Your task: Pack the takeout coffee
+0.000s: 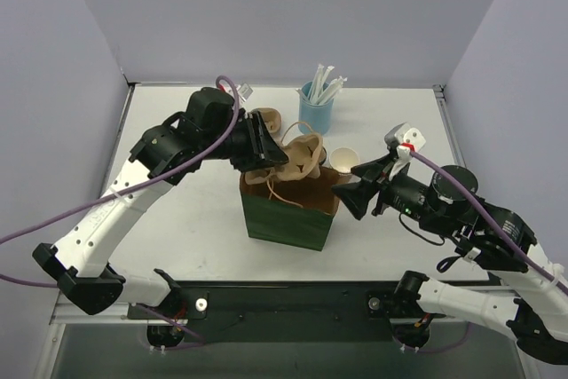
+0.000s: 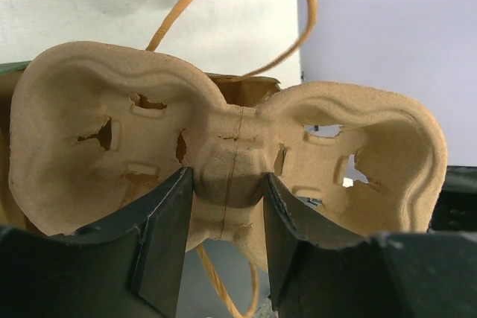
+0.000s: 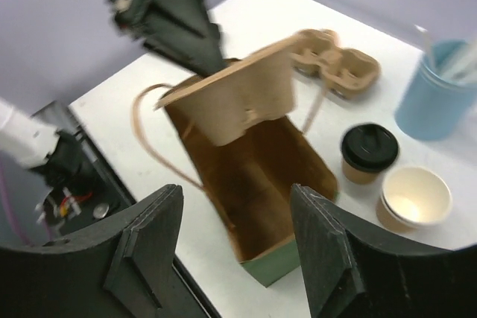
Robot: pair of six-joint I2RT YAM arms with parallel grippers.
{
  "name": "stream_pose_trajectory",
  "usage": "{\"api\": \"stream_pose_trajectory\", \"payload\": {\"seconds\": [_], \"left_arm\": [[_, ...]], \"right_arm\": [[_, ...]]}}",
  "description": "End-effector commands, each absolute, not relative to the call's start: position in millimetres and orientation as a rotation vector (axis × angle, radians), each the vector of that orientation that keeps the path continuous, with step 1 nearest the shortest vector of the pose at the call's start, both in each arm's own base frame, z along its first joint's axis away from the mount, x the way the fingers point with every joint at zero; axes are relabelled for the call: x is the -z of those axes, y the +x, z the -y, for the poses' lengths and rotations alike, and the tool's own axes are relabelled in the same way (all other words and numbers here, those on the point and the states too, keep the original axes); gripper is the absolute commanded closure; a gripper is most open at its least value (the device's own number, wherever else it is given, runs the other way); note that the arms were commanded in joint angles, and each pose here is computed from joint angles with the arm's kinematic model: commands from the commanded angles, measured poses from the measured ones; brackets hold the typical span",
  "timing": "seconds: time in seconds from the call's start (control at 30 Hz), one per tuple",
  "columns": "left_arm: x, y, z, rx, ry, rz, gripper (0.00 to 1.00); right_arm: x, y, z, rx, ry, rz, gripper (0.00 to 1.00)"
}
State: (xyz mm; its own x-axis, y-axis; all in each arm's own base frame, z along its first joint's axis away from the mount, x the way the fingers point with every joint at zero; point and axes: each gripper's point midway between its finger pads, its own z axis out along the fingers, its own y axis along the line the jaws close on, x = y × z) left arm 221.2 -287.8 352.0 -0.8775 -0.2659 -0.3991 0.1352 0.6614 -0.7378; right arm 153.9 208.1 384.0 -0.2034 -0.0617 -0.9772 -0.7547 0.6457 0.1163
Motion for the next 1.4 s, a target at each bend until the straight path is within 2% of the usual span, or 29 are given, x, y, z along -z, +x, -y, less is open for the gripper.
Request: {"api": "stream_pose_trajectory", "payload": {"seconds": [0.0, 0.6, 1.1, 1.37], "left_arm": [[-345, 223, 289, 1.012, -0.05, -2.42, 0.53], [-322, 221, 282, 0.67, 0.044, -2.494, 0.55], [-323, 204, 294, 0.652, 0.117, -2.527, 0.56], [-338, 196, 299, 0.732, 0.156, -2.511, 0.56]], "right_arm": [[-392, 191, -169, -0.564, -0.237, -1.768, 0.42], [-363, 202, -144, -0.424, -0.074, -1.899, 0.43], [-354, 206, -144, -0.424, -0.082, -1.939, 0.43], [-352, 206, -145, -0.436, -0.088, -1.952, 0.43]]}}
